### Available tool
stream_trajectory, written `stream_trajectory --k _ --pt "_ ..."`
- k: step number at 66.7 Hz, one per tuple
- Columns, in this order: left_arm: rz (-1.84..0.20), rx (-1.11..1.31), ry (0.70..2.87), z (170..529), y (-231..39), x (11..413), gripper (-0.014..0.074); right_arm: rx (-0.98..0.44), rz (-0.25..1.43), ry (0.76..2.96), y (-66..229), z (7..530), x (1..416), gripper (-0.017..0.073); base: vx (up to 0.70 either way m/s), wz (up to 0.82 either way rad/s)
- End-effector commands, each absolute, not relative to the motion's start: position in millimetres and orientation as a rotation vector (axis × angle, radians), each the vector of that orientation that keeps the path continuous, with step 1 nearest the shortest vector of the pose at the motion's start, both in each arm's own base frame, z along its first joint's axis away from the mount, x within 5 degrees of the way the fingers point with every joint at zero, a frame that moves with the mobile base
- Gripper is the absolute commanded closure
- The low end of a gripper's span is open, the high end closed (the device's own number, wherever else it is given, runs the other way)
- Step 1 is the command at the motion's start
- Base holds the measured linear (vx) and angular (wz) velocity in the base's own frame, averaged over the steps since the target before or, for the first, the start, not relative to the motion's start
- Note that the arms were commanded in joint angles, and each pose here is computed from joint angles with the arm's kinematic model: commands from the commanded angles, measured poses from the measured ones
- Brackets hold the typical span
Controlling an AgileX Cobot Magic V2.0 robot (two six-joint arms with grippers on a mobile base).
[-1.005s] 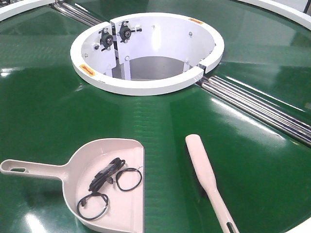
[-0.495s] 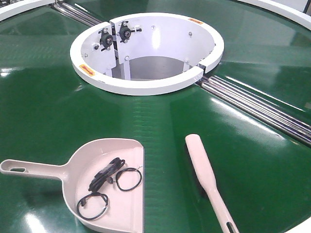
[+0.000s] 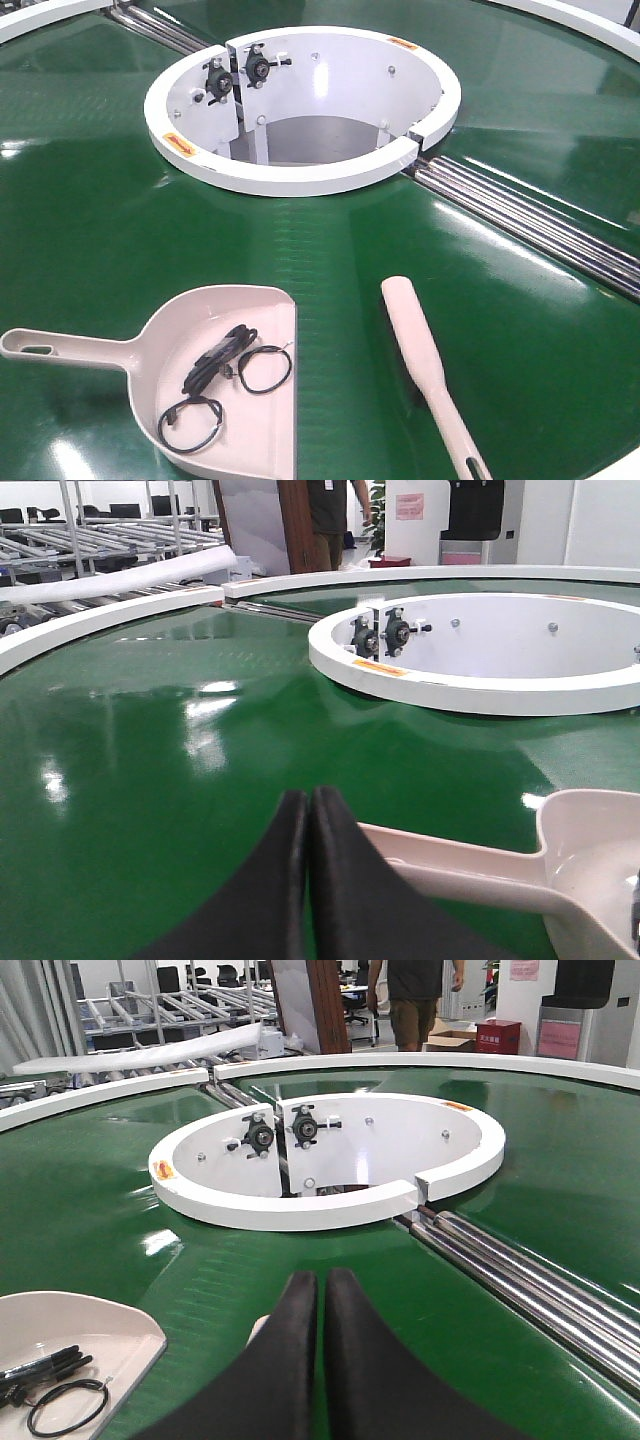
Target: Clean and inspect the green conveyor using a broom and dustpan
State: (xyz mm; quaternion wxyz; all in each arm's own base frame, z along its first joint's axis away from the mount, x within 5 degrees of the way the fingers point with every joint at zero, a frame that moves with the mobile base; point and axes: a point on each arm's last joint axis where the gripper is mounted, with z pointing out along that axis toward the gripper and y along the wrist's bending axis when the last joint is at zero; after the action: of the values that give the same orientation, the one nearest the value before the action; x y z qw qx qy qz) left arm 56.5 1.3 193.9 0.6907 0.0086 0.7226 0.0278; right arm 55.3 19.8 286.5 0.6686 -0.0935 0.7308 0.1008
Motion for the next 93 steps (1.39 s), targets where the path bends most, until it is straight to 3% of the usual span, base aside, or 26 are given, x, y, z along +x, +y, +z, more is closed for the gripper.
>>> stream_trajectory --k 1,15,37,57,93 --pt "0.061 0.003 1.544 194 2 56 0.0616 -0.178 0.209 1.565 17 301 56 0.0564 0.0 0.0" --pt "0.061 0.003 1.544 194 2 56 0.0616 -0.17 0.156 1.566 15 300 57 0.0564 0.0 0.0" --pt "0.061 0.003 1.544 194 2 56 0.0616 0.075 -0.059 1.693 -4 256 67 0.0564 0.0 0.0" --pt "0.061 0.003 1.544 194 2 56 0.0616 0.087 -0.108 1.488 -7 201 57 0.0564 0.0 0.0" --pt "0.061 0.003 1.546 194 2 57 0.0616 -0.04 -0.014 1.52 1 199 57 0.0564 0.0 0.0"
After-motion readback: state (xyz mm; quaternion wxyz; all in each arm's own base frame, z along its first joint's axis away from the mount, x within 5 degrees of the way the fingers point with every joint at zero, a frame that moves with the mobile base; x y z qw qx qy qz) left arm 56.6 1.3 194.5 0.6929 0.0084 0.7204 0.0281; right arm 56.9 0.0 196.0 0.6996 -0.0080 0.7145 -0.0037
